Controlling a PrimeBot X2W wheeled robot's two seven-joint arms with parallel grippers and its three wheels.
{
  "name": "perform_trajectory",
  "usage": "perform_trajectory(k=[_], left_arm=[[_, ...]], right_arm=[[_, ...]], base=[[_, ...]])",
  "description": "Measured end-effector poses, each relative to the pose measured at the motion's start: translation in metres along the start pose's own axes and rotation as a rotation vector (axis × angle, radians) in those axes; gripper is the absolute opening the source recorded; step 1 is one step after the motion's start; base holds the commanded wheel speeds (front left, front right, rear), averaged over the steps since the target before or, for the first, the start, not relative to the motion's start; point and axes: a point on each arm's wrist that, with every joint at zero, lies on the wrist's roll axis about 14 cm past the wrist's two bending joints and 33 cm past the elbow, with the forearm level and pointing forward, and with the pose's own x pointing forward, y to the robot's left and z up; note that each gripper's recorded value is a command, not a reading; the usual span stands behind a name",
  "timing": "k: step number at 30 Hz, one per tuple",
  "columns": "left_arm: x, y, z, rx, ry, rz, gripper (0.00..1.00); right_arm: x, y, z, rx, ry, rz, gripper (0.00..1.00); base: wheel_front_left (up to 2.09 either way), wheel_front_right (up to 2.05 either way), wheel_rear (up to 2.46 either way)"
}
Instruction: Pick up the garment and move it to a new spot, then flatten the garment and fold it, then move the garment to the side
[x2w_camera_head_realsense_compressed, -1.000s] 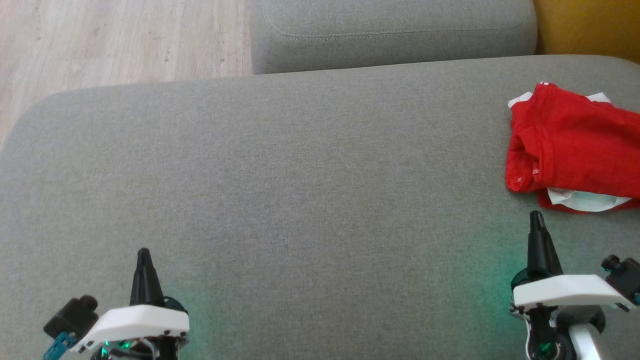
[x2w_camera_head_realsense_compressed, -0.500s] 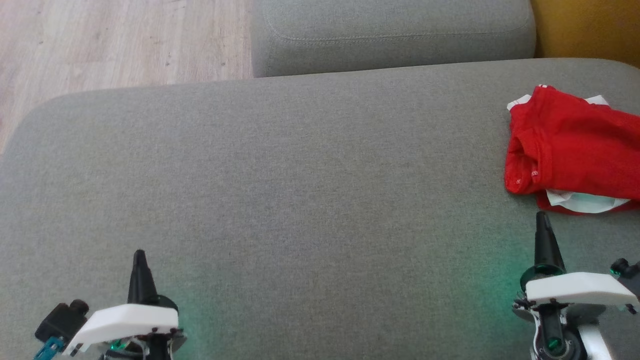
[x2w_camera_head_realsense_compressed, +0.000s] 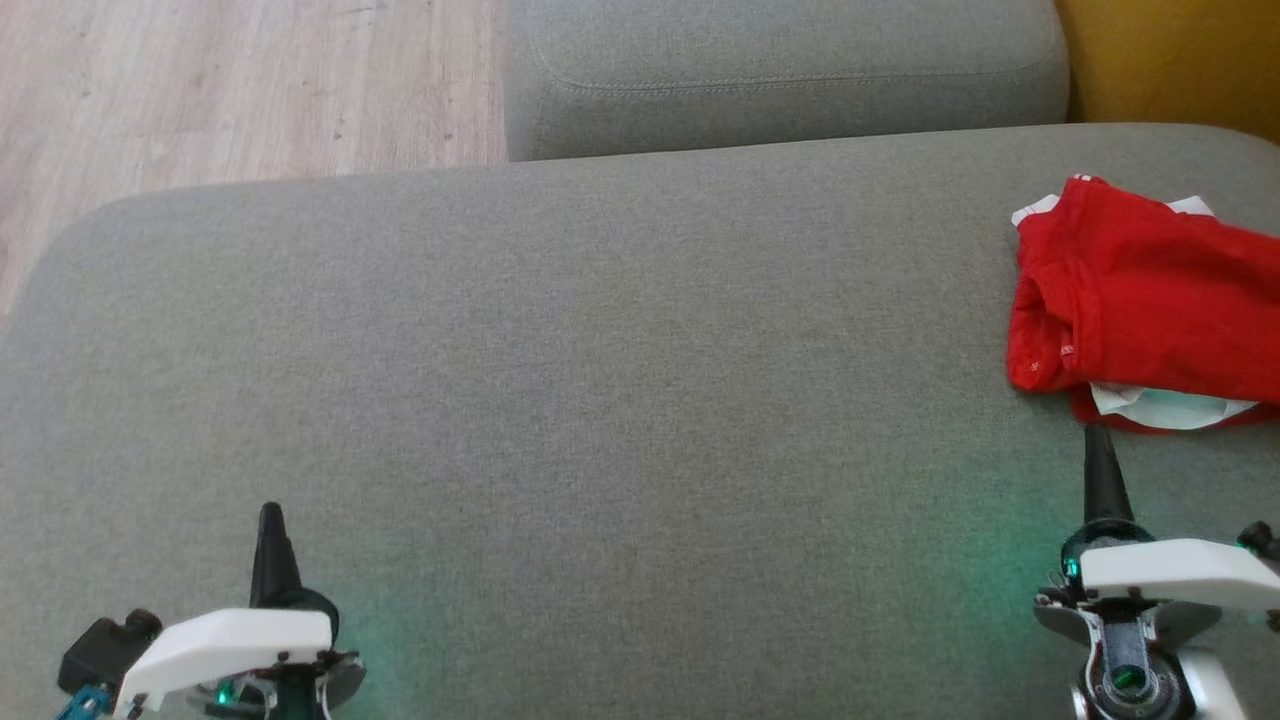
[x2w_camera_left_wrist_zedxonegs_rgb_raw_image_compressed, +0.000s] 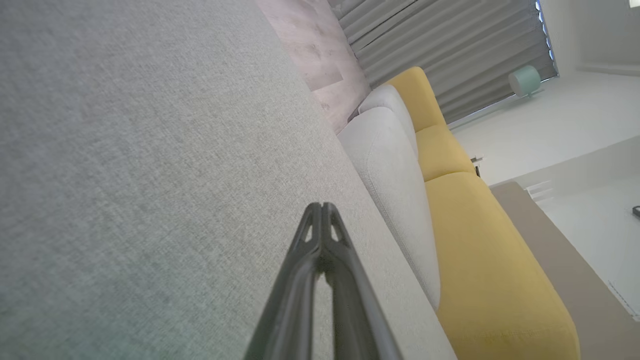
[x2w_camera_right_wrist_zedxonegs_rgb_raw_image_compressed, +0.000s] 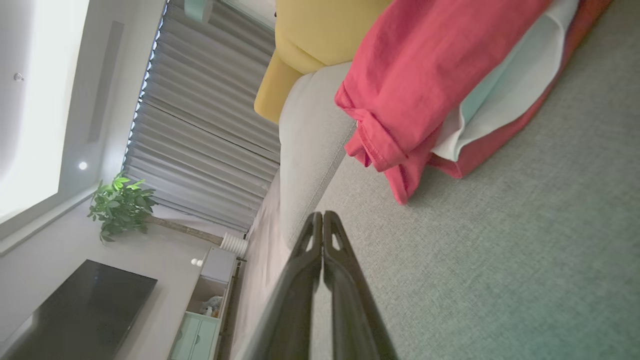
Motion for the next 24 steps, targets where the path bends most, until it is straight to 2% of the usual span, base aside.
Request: perform_trajectory(k=[24], left_arm=[[0.0,-0.013,0.011,-0.267,-0.001,-0.059,0.0]], right_arm=[[-0.001,0.002,0.009,0.281,-0.004,0.008,0.0]], base=[[0.0,0.0,0.0]])
